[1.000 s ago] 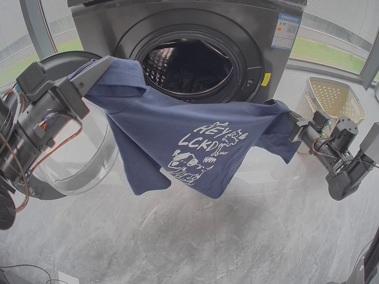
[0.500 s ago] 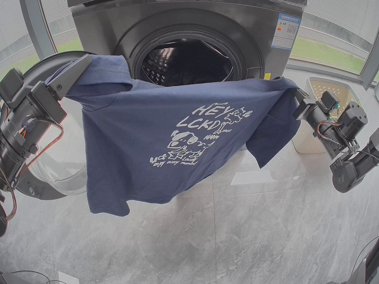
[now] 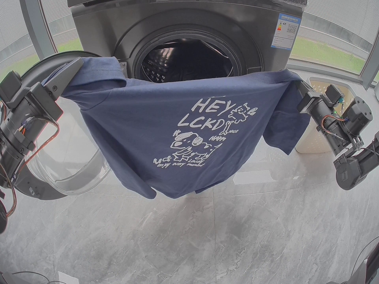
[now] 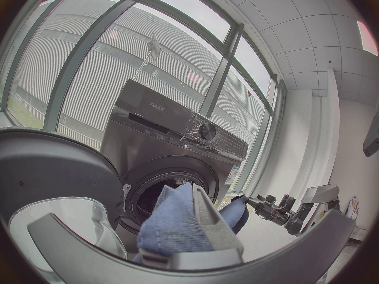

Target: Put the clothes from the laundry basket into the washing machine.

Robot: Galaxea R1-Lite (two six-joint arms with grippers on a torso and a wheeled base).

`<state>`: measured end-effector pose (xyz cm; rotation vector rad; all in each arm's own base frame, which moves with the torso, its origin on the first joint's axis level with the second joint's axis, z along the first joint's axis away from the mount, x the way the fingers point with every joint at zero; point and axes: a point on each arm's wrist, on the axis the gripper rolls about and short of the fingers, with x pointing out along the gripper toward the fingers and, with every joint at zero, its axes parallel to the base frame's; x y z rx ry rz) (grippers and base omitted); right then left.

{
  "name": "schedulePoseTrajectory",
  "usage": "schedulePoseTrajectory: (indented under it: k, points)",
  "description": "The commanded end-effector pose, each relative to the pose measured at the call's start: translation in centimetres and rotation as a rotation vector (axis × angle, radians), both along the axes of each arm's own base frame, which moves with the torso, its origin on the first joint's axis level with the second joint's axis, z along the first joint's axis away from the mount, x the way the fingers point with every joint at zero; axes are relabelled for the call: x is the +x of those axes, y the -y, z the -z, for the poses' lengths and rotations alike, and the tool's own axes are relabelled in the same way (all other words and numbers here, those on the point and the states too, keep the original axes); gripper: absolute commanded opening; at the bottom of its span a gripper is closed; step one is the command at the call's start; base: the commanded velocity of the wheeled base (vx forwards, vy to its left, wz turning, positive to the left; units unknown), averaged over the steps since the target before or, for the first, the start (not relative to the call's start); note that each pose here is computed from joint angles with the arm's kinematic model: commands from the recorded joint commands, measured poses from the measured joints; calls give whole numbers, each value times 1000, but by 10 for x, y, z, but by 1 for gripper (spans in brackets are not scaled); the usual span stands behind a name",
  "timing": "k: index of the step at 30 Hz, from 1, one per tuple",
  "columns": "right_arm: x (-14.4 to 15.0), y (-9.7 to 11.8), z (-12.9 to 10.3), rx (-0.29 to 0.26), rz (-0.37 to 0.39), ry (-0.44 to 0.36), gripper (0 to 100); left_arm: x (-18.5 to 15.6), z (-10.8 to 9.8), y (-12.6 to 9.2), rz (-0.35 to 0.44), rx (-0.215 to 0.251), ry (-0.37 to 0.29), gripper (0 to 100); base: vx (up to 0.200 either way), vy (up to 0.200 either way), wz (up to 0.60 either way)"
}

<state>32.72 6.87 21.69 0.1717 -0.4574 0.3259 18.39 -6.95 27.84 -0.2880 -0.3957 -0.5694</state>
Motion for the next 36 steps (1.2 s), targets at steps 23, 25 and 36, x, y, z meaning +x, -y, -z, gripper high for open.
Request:
schedulePoseTrajectory:
  k: [23,25,36]
  points:
    - [-24,-26,-21,40,-47,53,0,37,14,15,-22,-2,11,0,0,0,0]
    - [-24,-26,-20,40,-46,50,0,37,13,15,-22,-2,12,0,0,0,0]
    - [-26,-29,-16,39,-53,34,0,35,12,21,9,-3,15,0,0,0,0]
